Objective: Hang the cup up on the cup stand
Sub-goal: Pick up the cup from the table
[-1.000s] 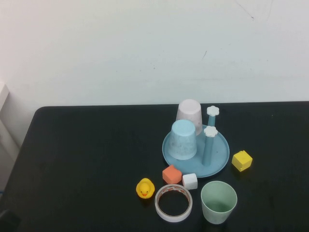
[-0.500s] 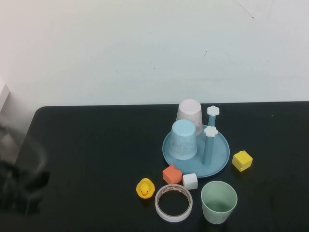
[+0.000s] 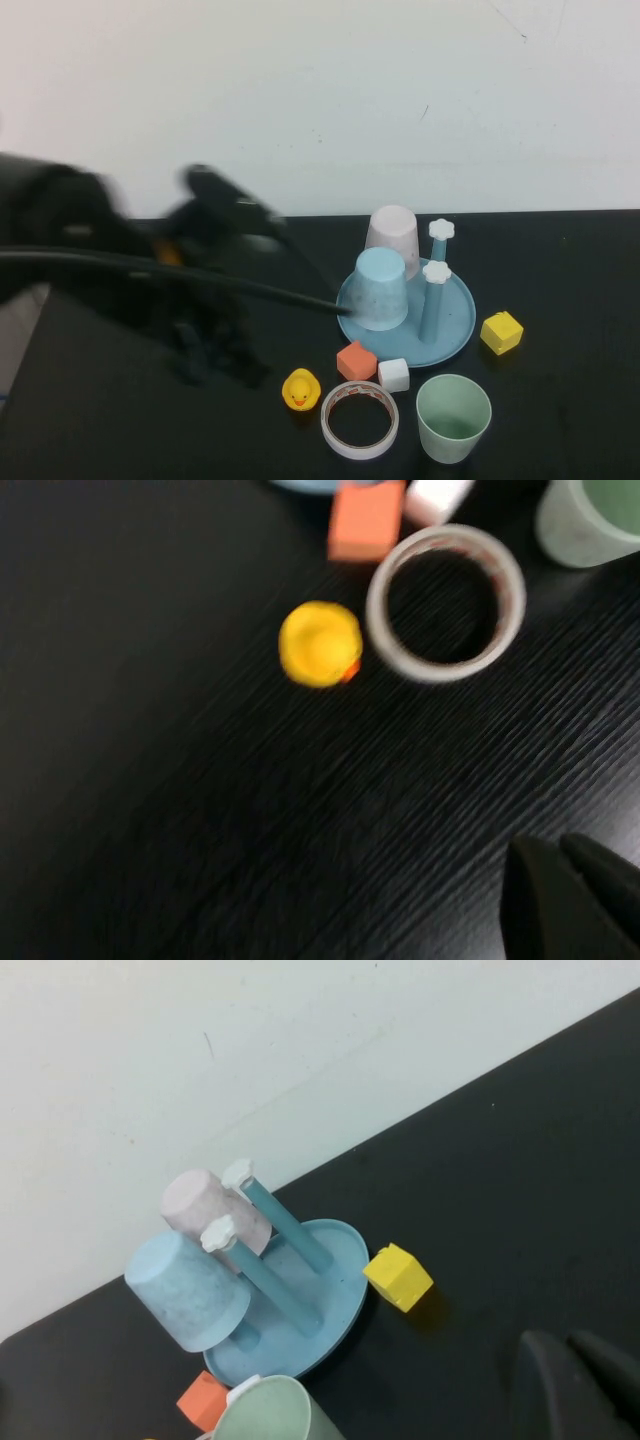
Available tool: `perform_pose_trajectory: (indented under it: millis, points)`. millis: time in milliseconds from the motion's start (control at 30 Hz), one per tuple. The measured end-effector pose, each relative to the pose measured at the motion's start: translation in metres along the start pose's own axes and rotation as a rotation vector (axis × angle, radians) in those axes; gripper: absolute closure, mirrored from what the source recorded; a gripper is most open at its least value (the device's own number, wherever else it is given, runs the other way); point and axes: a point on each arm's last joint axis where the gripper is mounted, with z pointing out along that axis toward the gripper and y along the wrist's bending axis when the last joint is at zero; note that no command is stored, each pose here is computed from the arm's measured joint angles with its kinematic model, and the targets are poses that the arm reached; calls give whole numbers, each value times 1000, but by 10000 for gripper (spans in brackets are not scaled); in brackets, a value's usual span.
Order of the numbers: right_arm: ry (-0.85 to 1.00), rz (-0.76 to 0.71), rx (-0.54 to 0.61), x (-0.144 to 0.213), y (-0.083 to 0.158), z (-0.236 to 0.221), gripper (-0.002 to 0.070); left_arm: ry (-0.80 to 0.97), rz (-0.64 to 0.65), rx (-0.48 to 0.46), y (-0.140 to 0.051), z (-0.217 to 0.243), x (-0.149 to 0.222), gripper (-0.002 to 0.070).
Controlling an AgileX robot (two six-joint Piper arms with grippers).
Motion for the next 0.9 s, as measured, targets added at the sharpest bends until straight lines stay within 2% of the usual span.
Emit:
perform_pose_trajectory:
  millis: [267, 367, 500, 633, 733, 900]
  points:
    - [1, -19, 0, 0, 0, 0, 676, 68, 164, 27, -56, 57, -51, 677]
    - [1, -23, 0, 0, 0, 0, 676, 102, 195, 41, -72, 86, -64, 677]
    - [1, -23, 0, 0, 0, 0, 676, 138, 193, 54, -86, 120, -79, 677]
    - [1, -25, 0, 0, 0, 0, 676, 213, 153, 65, -92, 157, -85, 656]
    - [1, -25, 0, 0, 0, 0, 676, 251, 95, 86, -95, 175, -91, 559]
    - [1, -25, 0, 0, 0, 0, 676, 265, -55, 100, -95, 196, -104, 281]
